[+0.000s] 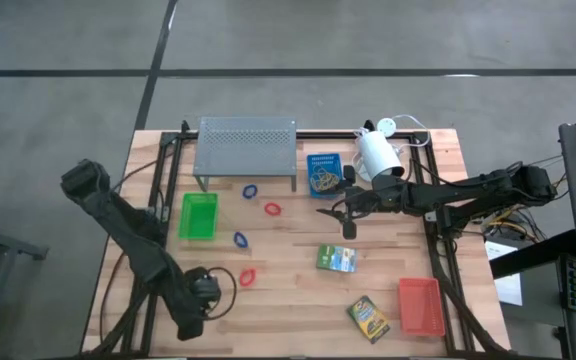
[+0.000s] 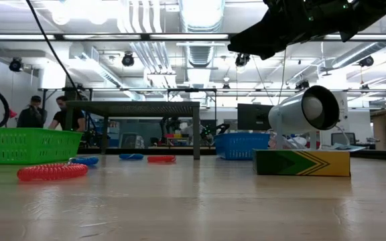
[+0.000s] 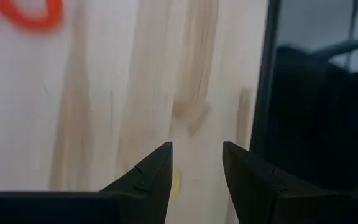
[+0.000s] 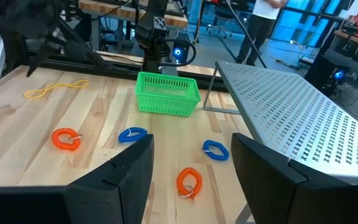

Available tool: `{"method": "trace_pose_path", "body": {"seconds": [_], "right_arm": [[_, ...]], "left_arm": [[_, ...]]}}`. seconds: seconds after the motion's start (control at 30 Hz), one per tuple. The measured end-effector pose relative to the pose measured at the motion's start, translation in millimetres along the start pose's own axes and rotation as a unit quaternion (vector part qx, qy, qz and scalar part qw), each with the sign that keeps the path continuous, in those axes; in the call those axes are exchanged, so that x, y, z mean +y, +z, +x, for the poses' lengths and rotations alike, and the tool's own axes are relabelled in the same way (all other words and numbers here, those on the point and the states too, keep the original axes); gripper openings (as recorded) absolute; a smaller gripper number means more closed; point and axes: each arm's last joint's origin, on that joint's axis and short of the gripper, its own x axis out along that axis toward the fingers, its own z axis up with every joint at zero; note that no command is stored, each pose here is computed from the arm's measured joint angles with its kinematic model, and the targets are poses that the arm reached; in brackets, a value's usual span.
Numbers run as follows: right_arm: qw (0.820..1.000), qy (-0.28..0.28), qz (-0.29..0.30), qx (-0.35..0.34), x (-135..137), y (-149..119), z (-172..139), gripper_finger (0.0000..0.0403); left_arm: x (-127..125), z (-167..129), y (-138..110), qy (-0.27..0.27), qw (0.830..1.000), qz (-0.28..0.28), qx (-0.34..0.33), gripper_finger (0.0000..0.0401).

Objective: Pick & Place Office Desk Supplies
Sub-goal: Put the yellow rubber band into the blue bin

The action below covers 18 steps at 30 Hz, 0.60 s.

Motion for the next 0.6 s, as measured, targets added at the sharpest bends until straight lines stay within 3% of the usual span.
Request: {"method": "trace_pose_path", "body": {"seconds": [0.33,0.6], "right_arm": [[1.000,0.000,0.001,0.000,0,0,0,0.0212],[1.000,0.000,0.000,0.000,0,0,0,0.0212]], "left_arm": [[6,28,-24,0.052,0.988,-0.010,0.147,0.0139],[9,47,-34,0.083,0.979,0.016,0.184,0.0128]]}}
